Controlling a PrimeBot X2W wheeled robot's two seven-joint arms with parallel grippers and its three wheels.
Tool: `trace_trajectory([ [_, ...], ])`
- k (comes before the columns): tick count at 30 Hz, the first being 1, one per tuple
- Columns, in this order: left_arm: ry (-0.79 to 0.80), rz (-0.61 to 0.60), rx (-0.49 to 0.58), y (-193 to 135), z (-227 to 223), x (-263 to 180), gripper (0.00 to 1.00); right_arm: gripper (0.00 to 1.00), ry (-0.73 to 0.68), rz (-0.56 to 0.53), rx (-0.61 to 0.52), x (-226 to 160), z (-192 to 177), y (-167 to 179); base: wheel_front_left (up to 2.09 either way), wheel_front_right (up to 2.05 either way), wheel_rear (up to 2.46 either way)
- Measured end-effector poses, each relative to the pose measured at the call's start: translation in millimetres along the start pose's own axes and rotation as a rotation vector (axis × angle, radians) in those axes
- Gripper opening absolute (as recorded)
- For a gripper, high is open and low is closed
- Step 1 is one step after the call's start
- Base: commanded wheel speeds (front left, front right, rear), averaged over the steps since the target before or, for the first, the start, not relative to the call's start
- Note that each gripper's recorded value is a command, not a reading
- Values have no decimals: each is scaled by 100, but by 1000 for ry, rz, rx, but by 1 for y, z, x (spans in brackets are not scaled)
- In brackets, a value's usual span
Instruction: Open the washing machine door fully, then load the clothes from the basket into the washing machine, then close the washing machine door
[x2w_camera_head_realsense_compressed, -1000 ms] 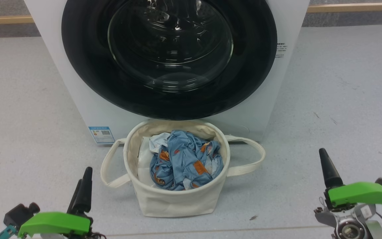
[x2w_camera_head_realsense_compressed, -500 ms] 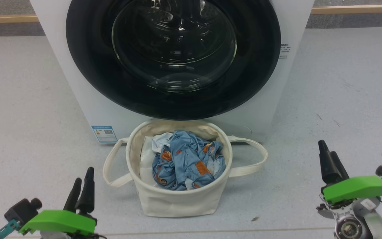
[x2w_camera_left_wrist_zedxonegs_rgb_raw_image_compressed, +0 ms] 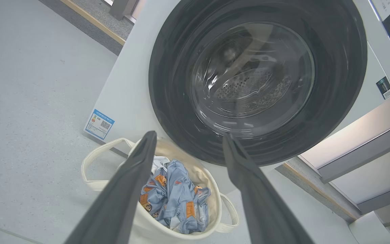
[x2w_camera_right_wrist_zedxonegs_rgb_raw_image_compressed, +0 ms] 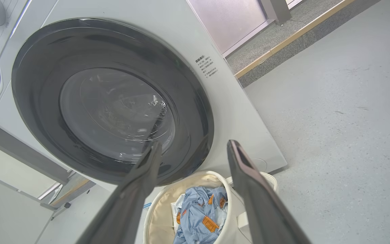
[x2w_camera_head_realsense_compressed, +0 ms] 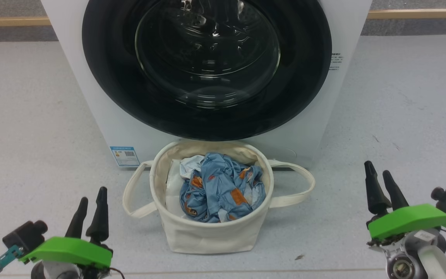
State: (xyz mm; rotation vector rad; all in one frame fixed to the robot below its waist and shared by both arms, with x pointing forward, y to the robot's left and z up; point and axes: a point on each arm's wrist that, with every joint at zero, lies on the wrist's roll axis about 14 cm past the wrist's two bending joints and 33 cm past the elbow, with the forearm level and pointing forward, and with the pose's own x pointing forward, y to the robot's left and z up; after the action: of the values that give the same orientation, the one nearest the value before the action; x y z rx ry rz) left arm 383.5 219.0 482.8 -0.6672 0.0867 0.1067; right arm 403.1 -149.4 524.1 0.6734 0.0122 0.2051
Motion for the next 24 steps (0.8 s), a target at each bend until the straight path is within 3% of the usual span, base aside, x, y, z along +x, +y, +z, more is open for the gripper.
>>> trace_trajectory([
  [24,-63,-22,302,-2,15,2,100,100,-8,149,-278,12,3,33,0,0,0],
])
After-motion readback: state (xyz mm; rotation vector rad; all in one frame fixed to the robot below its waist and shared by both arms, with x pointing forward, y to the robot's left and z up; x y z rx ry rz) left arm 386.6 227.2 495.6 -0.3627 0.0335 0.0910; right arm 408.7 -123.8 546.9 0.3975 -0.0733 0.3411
